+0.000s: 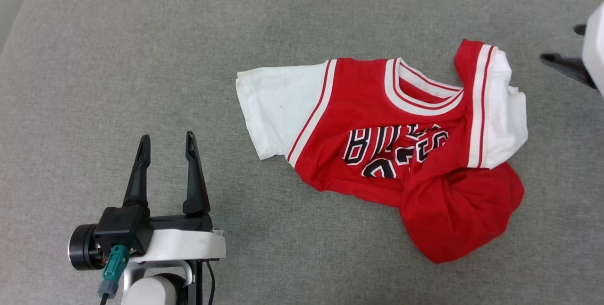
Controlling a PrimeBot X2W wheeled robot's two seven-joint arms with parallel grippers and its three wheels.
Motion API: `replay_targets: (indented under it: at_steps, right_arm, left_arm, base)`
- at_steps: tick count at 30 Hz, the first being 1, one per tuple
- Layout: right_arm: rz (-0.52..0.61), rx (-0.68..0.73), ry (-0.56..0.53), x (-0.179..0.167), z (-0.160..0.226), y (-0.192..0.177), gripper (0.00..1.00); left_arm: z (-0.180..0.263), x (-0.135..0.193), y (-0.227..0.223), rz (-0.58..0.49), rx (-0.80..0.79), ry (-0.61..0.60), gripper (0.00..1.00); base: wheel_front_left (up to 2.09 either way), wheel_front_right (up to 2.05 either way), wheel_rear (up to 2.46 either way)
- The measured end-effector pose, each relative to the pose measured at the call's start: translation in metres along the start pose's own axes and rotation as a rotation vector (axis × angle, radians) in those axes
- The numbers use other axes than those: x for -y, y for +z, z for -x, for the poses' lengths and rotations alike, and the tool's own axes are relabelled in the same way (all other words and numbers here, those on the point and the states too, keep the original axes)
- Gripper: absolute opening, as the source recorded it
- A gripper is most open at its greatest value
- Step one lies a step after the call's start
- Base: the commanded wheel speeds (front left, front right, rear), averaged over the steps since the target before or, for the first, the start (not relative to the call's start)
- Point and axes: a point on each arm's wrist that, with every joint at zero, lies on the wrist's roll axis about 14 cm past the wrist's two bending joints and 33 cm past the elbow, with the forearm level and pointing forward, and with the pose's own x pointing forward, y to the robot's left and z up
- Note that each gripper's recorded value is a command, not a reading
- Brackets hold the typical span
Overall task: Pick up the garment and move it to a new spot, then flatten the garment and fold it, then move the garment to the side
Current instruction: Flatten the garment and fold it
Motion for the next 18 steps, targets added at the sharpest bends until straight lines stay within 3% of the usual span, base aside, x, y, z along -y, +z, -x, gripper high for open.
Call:
replay_targets:
  at_steps: [6,11,18]
  right_arm:
    - [-0.119,-0.151,0.029,0.008,-0.028,-0.039,1.00]
    - [-0.224,-0.173,0.113,-0.016,-0.073,-0.054,1.00]
    - [-0.209,-0.238,0.156,-0.042,-0.104,-0.080,1.00]
  left_arm:
    - [-0.007,-0.001,-0.007,-0.008,-0.014,0.001,1.00]
    - [-0.013,-0.003,-0.016,-0.020,-0.033,0.010,1.00]
    - [-0.017,-0.006,-0.024,-0.033,-0.051,0.020,1.00]
  base:
    - [0.00,0.00,0.00]
    - [0.00,0.00,0.00]
    - [0.00,0.00,0.00]
